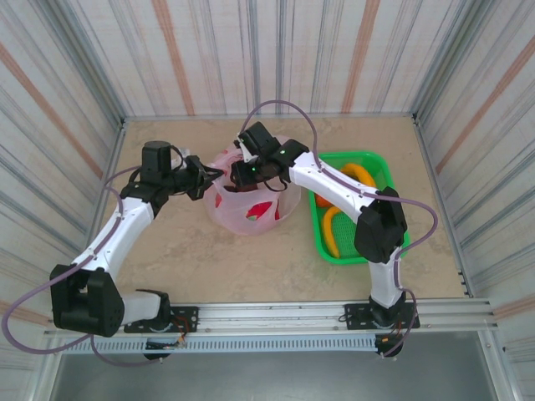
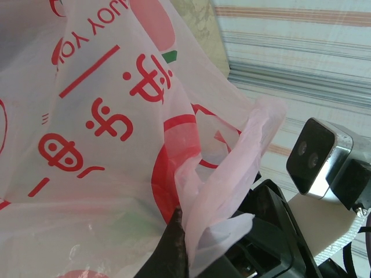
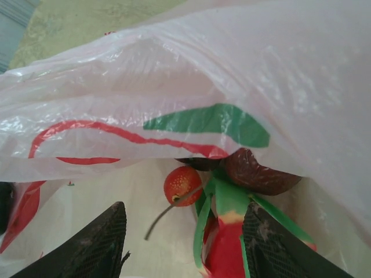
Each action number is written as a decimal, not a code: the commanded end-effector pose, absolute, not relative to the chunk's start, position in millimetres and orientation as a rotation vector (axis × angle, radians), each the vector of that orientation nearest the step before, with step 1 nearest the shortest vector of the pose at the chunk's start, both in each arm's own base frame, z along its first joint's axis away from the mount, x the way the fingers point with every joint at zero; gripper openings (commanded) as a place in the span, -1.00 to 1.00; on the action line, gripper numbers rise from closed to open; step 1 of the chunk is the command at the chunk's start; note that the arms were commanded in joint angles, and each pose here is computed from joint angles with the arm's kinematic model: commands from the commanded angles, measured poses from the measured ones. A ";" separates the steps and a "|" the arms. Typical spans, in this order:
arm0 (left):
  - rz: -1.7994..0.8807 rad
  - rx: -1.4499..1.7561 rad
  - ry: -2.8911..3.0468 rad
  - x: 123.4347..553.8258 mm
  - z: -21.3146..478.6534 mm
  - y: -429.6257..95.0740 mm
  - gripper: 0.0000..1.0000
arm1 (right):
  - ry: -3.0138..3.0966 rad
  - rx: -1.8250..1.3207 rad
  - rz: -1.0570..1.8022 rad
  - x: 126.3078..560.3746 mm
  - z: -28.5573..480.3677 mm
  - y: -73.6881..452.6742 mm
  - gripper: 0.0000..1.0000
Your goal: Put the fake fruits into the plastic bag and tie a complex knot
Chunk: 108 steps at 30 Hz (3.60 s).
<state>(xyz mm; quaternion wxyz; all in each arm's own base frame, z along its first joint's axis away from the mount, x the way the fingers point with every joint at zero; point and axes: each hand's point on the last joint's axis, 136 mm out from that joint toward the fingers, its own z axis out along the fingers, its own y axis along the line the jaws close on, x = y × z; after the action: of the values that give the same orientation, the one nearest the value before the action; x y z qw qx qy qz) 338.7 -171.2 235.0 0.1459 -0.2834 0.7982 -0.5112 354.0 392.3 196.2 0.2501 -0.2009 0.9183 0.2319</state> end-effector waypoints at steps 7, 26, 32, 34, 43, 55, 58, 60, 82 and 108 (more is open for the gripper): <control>-1.457 -0.793 2.298 334.2 239.0 -169.3 -1.00 | 2.457 -0.538 0.615 351.3 225.6 383.8 0.11; -1.452 -0.805 2.308 335.9 230.3 -169.3 -1.00 | 2.332 -0.480 0.712 305.4 315.3 348.2 0.13; -1.452 -0.804 2.307 335.5 230.8 -169.3 -1.00 | 2.350 -0.388 0.508 290.5 324.3 278.1 0.30; -1.451 -0.802 2.305 335.7 231.3 -169.2 -1.00 | 2.386 -0.328 0.457 285.6 319.0 250.3 0.32; -1.451 -0.796 2.304 335.8 231.8 -169.2 -1.00 | 2.587 -0.045 0.131 246.8 271.6 112.7 0.50; -1.447 -0.798 2.305 334.4 232.6 -169.1 -1.00 | 2.822 0.205 -0.085 222.5 198.3 21.7 0.75; -1.444 -0.799 2.307 334.1 231.7 -168.8 -1.00 | 2.842 0.206 -0.095 232.7 186.4 19.8 0.76; -1.443 -0.799 2.307 333.5 232.4 -168.6 -1.00 | 2.857 0.218 -0.103 237.7 174.9 17.2 0.78; -1.423 -0.809 2.322 335.0 228.8 -167.6 -1.00 | 3.021 0.161 -0.331 260.3 95.7 -23.4 0.81; -1.420 -0.809 2.327 335.9 228.3 -167.8 -1.00 | 3.064 0.125 -0.226 274.1 80.9 -12.0 0.29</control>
<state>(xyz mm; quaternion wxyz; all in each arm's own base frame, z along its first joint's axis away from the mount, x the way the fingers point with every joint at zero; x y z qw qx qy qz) 337.0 -169.1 229.7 0.1447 -0.2855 0.8040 -0.5011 268.1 -11.7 66.3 0.0100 0.0418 0.9960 -0.0778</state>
